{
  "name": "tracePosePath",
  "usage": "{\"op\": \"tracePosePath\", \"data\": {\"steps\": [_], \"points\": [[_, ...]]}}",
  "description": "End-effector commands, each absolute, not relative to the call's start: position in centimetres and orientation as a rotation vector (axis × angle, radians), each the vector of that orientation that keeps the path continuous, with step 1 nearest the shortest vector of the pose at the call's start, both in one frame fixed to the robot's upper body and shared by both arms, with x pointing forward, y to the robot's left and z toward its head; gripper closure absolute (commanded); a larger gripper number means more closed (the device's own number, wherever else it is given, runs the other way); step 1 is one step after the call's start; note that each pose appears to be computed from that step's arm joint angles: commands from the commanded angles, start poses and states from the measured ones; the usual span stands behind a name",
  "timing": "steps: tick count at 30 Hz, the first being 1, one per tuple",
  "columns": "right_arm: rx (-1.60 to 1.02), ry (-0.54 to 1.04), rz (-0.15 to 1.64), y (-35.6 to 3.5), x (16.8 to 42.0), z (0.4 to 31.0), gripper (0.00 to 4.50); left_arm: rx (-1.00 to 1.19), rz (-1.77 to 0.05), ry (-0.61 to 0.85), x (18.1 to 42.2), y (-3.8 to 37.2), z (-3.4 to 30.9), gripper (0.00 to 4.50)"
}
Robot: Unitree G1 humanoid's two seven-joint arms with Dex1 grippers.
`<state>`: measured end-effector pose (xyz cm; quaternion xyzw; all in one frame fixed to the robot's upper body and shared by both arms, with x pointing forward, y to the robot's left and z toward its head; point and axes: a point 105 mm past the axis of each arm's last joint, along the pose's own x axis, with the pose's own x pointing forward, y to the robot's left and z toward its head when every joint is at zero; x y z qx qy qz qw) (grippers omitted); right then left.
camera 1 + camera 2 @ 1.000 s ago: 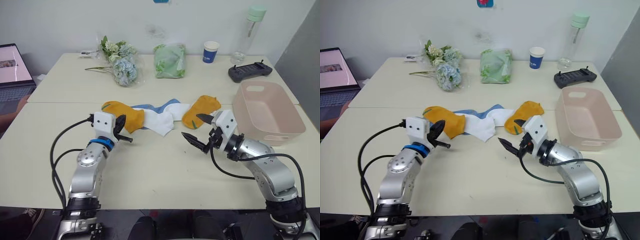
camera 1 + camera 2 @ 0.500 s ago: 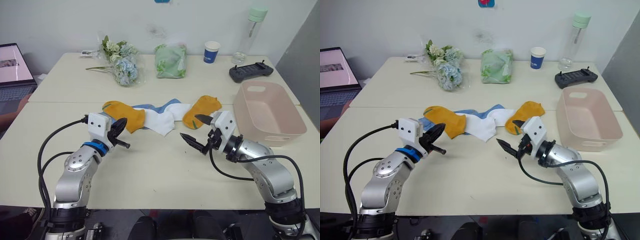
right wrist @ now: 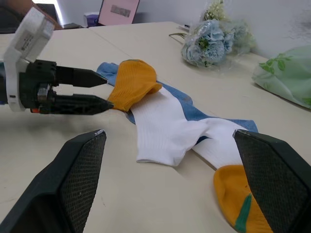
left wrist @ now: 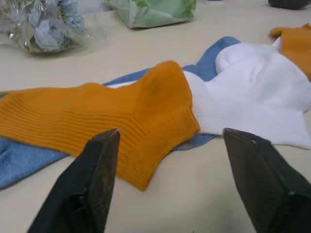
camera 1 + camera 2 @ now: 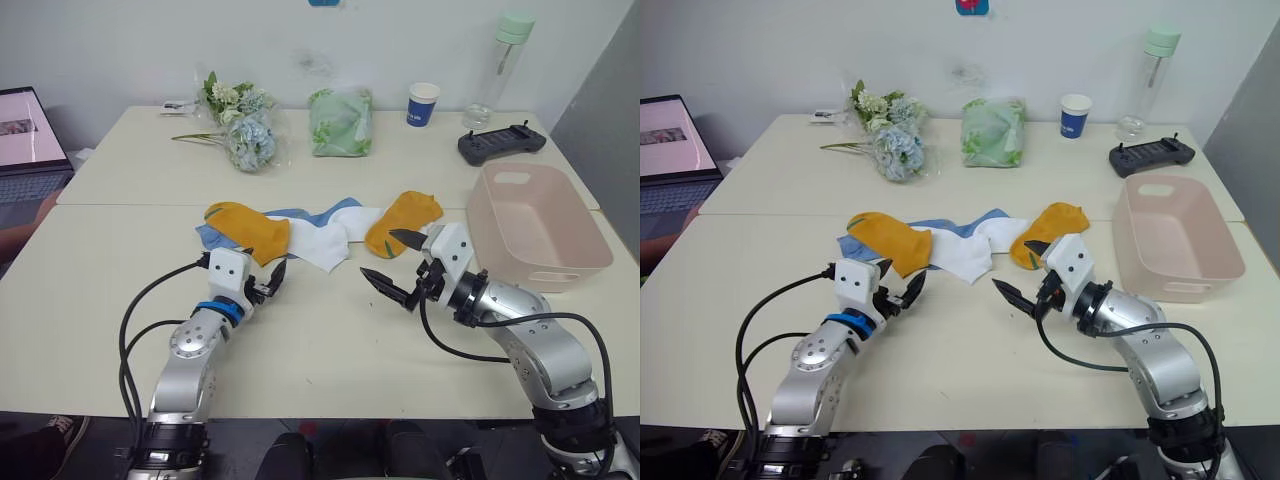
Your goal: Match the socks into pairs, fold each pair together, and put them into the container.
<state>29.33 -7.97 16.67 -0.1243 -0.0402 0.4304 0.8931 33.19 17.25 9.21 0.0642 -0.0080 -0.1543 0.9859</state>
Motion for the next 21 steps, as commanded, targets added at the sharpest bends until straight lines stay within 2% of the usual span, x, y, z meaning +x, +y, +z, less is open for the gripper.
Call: {"op": "tracePosePath", "data": {"steps": [1, 11, 21], "points": [[-0.276, -0.137, 0.902, -7.8, 28.9, 18.0, 0.00, 0.198, -0.308, -0.102, 33.7, 16.7, 10.7, 0.01], [-0.274, -0.125, 0.903, -7.8, 28.7, 17.7, 0.00, 0.310, -0.211, -0.095, 35.5, 17.5, 10.2, 0.01], [-0.274, -0.126, 0.901, -7.9, 28.8, 17.8, 0.00, 0.315, -0.158, -0.097, 36.3, 18.5, 10.1, 0.01]]}}
